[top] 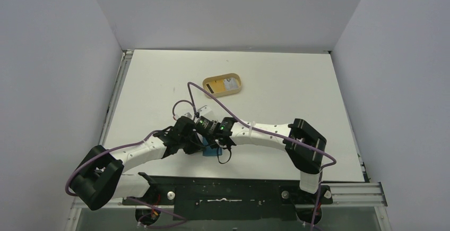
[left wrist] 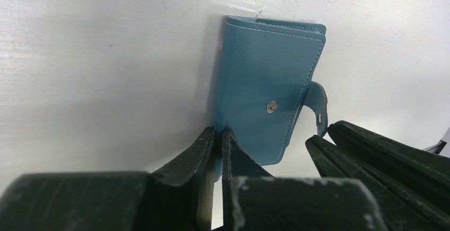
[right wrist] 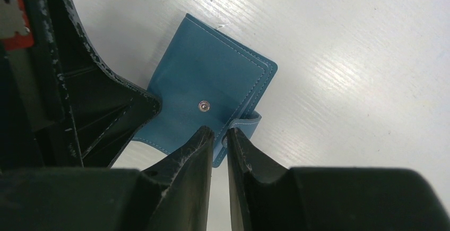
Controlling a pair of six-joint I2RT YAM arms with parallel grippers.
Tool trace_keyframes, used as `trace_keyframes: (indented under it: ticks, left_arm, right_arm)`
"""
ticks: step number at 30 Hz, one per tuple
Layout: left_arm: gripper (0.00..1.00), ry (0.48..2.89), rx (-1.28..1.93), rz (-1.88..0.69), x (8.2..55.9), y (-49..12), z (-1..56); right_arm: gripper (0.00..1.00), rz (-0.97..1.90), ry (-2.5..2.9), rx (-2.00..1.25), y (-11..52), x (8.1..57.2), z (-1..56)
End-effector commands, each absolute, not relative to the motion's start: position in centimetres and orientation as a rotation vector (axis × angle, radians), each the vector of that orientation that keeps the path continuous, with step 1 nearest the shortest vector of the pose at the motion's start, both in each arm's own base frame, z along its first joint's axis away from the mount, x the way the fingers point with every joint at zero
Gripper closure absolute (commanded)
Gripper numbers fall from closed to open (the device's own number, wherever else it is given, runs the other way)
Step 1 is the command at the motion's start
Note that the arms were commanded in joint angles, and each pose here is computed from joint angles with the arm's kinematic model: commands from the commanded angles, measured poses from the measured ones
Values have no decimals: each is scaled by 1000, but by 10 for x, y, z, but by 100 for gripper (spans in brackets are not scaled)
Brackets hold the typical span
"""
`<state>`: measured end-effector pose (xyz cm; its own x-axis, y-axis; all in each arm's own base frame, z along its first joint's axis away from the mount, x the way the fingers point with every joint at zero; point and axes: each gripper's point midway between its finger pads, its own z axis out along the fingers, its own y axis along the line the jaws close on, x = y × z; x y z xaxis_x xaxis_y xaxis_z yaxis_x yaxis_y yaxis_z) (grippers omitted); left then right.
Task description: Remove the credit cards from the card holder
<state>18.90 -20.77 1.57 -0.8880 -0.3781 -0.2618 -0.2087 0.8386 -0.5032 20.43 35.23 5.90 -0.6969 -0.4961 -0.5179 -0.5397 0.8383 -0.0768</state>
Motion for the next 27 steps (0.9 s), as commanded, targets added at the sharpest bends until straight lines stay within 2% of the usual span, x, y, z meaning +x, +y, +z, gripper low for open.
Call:
trace_keyframes:
  ticks: [1,12,18,21,27]
  left_arm:
    - [100,2708,-440,-615,180,-198,6]
    - [100,2710,-437,-617,180,-199,6]
    - [100,2711,-436,-618,180,-199,6]
    - [100,2712,-434,-617,181,-199,6]
    - [100,2713,-432,-617,181,-200,6]
  right_arm:
    - [82,106,2441,-734,363,214,66]
    - [82,64,2446,-738,358,214,62]
    - [91,41,2440,-733,355,216,63]
    - [100,43,2436,-729,356,217,64]
    - [100,142,2433,-725,366,214,66]
